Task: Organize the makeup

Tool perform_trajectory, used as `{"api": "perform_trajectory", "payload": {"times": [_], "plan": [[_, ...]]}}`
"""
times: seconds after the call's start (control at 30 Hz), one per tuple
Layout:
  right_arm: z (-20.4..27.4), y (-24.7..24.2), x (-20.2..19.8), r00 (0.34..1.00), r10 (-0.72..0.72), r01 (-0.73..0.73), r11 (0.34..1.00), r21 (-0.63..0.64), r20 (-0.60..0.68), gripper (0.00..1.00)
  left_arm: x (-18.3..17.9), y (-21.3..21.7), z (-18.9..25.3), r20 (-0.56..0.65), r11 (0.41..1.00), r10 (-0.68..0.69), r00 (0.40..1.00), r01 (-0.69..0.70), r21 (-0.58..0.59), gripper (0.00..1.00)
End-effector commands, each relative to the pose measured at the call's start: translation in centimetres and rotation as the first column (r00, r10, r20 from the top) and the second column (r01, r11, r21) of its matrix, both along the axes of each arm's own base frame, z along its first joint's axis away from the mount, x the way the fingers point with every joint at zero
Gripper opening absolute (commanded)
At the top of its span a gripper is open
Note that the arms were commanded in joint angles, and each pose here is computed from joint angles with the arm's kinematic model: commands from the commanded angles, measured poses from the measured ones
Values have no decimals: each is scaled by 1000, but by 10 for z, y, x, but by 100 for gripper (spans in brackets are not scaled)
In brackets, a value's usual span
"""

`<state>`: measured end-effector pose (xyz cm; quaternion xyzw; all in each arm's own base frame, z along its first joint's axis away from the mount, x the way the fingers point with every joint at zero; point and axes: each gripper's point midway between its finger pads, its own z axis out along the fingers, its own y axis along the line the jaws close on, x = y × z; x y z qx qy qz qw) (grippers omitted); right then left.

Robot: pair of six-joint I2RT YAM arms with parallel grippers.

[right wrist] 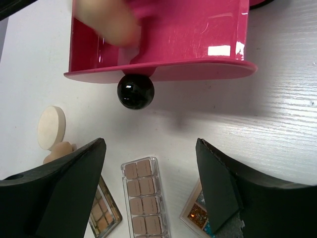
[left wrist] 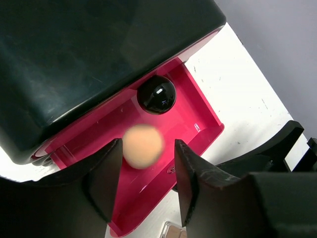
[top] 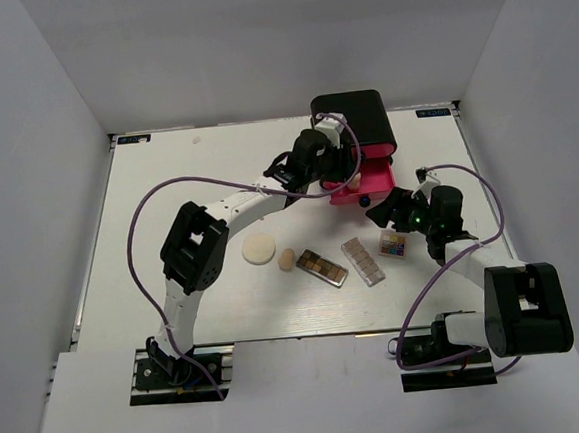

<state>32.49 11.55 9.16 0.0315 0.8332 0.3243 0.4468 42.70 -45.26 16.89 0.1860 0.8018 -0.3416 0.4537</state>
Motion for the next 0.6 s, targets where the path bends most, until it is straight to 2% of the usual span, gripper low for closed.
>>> {"api": "perform_trajectory", "payload": {"times": [0.0, 0.2, 0.33, 0.4, 0.43, 0.47, 0.5, 0.53, 0.57], "plan": [[14, 2, 4, 998, 23, -23, 1000, 1, 66, 80, 0, -3, 40, 58, 999, 13, 998, -11, -40, 57], [16, 5, 4, 996, 44, -45, 999, 6, 73, 81, -1, -1, 46, 62, 999, 15, 998, -12, -49, 59], [24, 13, 0, 988, 116, -118, 993, 11, 102, 81, -8, 9, 60, 75, 998, 33, 997, -29, -58, 58], [29, 20, -4, 978, 168, -170, 985, 13, 125, 80, -14, 22, 83, 100, 996, 62, 993, -54, -76, 56], [32, 25, -8, 966, 214, -218, 976, 16, 145, 81, -20, 30, 74, 86, 996, 72, 994, -68, -58, 56], [33, 28, -11, 958, 241, -247, 969, 20, 153, 81, -27, 39, 95, 111, 994, 82, 990, -73, -82, 55], [35, 33, -17, 944, 282, -291, 956, 27, 168, 81, -24, 54, 99, 117, 989, 129, 985, -120, -81, 55], [38, 35, -18, 934, 305, -313, 949, 16, 188, 81, -34, 66, 81, 80, 990, 136, 988, -133, -37, 55], [38, 37, -20, 926, 323, -332, 943, 13, 196, 81, -42, 81, 100, 88, 986, 156, 984, -150, -70, 55]]}}
